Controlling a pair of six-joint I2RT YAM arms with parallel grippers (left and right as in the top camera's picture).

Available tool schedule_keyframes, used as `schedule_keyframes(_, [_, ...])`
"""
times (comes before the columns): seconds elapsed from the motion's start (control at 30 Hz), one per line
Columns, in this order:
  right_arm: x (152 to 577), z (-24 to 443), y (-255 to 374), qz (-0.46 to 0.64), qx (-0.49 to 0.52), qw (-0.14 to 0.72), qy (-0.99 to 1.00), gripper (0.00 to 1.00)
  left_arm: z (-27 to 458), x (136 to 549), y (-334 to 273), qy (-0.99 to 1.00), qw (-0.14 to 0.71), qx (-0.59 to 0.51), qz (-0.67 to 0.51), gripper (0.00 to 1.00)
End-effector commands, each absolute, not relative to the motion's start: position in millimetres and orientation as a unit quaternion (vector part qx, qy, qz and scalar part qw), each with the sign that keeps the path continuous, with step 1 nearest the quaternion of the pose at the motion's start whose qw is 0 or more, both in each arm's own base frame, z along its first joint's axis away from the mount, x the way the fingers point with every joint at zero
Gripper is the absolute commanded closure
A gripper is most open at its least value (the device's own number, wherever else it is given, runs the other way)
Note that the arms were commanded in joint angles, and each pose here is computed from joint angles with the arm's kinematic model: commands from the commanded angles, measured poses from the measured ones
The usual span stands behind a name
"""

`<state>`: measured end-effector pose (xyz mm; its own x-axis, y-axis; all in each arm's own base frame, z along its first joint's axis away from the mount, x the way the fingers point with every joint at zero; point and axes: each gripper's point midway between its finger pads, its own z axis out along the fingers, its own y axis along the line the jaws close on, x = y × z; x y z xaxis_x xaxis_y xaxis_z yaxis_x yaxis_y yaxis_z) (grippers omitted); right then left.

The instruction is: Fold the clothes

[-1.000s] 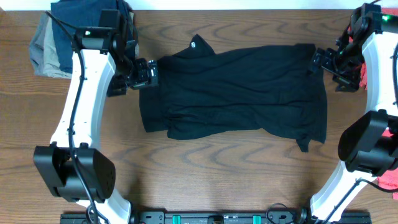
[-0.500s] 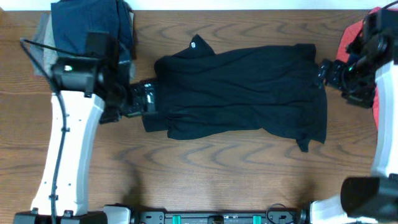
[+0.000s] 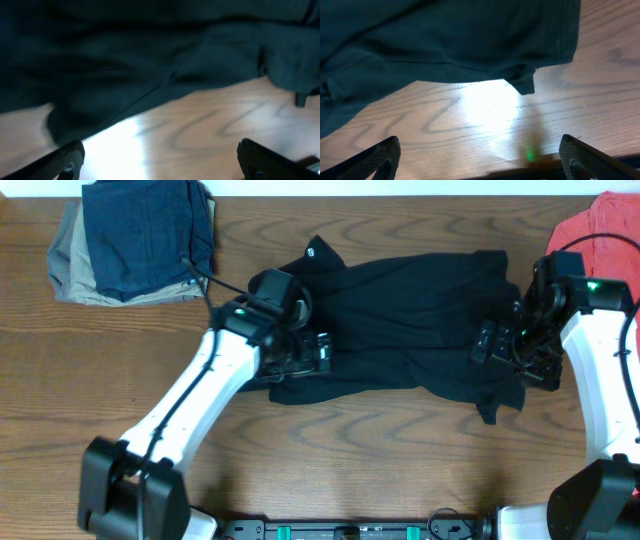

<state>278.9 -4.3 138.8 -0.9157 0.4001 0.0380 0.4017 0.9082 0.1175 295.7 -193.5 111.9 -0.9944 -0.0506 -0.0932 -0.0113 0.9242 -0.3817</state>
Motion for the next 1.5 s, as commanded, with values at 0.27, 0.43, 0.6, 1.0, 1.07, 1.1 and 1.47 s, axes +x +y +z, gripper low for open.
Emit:
schedule_keyframes(0.27, [270,120,4,-0.068,-0.202,0.018,-0.977,0.01,47,317,-228,0.975,0.011,-0.103,-0.195,0.05])
schedule_keyframes(0.43, [268,115,5,-0.067,-0.203,0.021,-0.977,0.01,39,325,-230,0.975,0.019,-0.105,-0.195,0.09])
schedule_keyframes(0.6, [268,110,5,-0.067,-0.203,0.022,-0.977,0.01,38,326,-229,0.97,0.015,-0.149,-0.191,0.1])
schedule_keyframes(1.0, [267,109,5,-0.067,-0.203,0.023,-0.977,0.01,30,313,-215,0.963,-0.009,-0.229,-0.145,0.18])
schedule_keyframes(1.07, [267,109,5,-0.067,-0.203,0.023,-0.977,0.01,28,310,-213,0.96,-0.017,-0.243,-0.136,0.18])
schedule_keyframes(1.1, [267,109,5,-0.067,-0.203,0.023,-0.977,0.01,27,309,-213,0.96,-0.018,-0.247,-0.134,0.18])
schedule_keyframes(1.47, [266,110,5,-0.067,-0.203,0.025,-0.977,0.01,19,324,-194,0.958,0.025,-0.269,-0.094,0.18])
